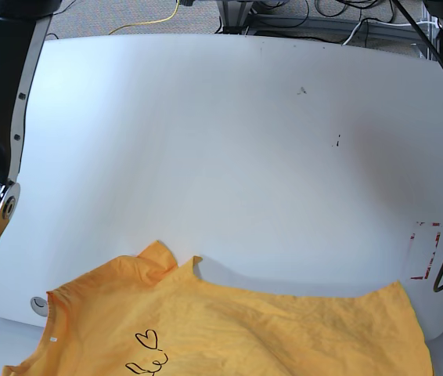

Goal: Layout the t-shirt on the table in an organized manner, then fold the t-shirt properly
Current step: 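Lift the shirt high with both grippers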

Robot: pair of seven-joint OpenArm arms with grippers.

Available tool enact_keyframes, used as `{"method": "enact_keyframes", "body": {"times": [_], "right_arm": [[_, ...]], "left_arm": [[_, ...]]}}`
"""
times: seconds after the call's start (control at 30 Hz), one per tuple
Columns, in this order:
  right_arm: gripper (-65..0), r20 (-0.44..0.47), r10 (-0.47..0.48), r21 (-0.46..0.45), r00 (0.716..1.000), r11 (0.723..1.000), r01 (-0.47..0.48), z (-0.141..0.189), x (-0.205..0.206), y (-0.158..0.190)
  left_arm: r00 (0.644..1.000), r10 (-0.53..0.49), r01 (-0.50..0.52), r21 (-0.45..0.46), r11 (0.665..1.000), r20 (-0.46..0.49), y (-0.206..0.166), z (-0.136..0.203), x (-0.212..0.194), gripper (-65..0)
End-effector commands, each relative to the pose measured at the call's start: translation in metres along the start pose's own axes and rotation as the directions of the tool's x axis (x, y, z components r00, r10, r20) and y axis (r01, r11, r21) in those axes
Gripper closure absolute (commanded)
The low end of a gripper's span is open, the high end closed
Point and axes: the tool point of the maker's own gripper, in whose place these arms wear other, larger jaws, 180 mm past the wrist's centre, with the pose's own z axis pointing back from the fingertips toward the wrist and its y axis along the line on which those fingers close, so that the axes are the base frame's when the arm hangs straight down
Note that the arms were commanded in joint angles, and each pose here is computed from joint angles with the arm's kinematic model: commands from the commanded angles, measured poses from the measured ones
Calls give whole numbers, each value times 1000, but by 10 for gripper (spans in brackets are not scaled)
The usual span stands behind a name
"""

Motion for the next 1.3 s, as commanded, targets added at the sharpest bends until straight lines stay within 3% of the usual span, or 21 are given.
{"method": "enact_keyframes", "body": {"times": [0.0,0.33,0.8,1.27], "right_arm": [[0,63,-1,-72,998,997,6,14,25,-31],[0,67,82,-98,994,992,-75,20,45,-40],[0,100,91,-138,991,987,-77,31,65,-57],[0,63,141,-108,988,985,-134,24,56,-40]], "left_arm": [[997,-16,17,-7,1000,82,-4,4,31,0],[996,-18,19,-7,1000,88,-4,4,34,0],[996,-18,19,-5,1000,89,-4,4,34,0],[997,-15,16,-11,1000,81,-6,3,28,0]]}}
